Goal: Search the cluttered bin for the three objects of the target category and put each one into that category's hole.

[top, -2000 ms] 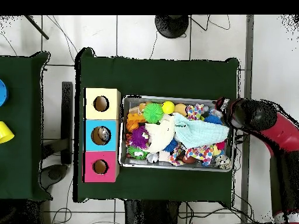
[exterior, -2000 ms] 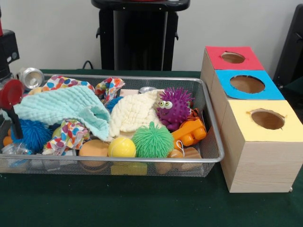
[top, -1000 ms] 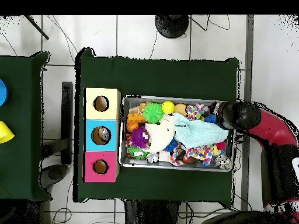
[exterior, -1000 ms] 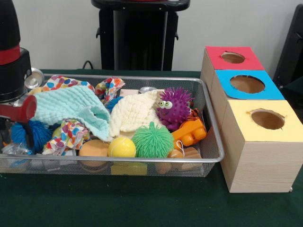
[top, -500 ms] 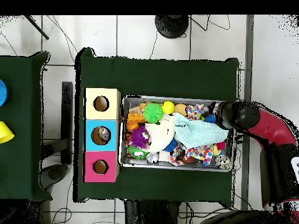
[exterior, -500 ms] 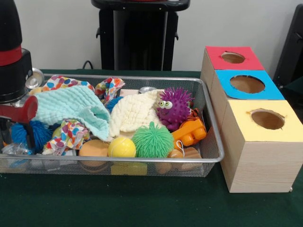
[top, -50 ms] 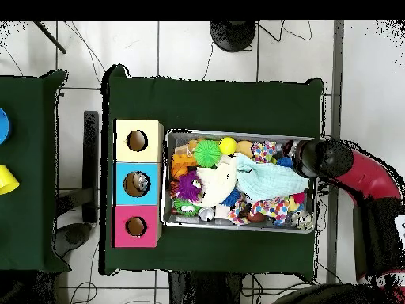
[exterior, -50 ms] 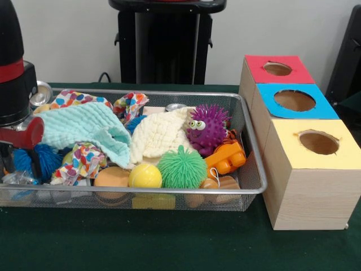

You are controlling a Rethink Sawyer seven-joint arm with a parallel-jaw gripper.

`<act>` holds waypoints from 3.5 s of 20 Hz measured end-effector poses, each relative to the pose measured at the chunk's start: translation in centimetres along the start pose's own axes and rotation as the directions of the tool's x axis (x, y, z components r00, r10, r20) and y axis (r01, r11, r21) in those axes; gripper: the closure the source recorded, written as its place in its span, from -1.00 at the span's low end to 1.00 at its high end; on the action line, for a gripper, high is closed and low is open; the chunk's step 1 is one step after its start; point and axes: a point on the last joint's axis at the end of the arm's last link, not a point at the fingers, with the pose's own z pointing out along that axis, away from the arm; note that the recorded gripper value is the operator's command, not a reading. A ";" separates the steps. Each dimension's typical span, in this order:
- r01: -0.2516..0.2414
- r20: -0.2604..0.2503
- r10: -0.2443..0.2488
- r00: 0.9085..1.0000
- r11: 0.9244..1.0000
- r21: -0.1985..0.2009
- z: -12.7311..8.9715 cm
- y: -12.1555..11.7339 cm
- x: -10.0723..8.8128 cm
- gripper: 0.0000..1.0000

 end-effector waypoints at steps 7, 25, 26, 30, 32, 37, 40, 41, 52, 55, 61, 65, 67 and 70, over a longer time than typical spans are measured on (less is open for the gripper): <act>-0.018 -0.005 0.018 1.000 1.000 -0.013 0.3 -0.1 0.1 -1.00; -0.003 0.040 0.002 0.999 0.999 0.037 0.6 -0.2 -1.6 -1.00; -0.003 0.043 0.001 0.999 0.999 0.041 0.6 -0.2 -1.7 -1.00; -0.003 0.050 0.001 0.999 0.999 0.053 0.6 -0.6 -1.9 -1.00; -0.003 0.050 0.000 0.999 0.998 0.055 0.7 -0.6 -2.0 -1.00; 0.004 0.050 -0.007 0.999 0.998 0.067 0.7 -0.5 -2.1 -1.00; 0.005 0.051 -0.009 0.999 0.998 0.067 0.8 -0.5 -2.1 1.00; 0.006 0.050 -0.009 0.999 0.998 0.067 0.9 -0.4 -2.1 1.00; 0.005 0.027 -0.007 1.000 0.999 0.050 5.2 0.1 -0.6 1.00; 0.005 0.038 -0.007 0.999 0.999 0.051 5.4 0.1 -0.6 1.00; 0.008 0.044 -0.011 0.999 0.999 0.054 5.3 0.1 -0.6 1.00; 0.011 0.048 -0.014 0.999 0.998 0.056 5.0 0.1 -0.5 -1.00; 0.012 0.047 -0.015 0.999 0.998 0.062 4.8 -0.2 -0.3 -1.00; 0.009 0.056 -0.013 0.998 0.998 0.067 4.5 -0.6 -0.4 -1.00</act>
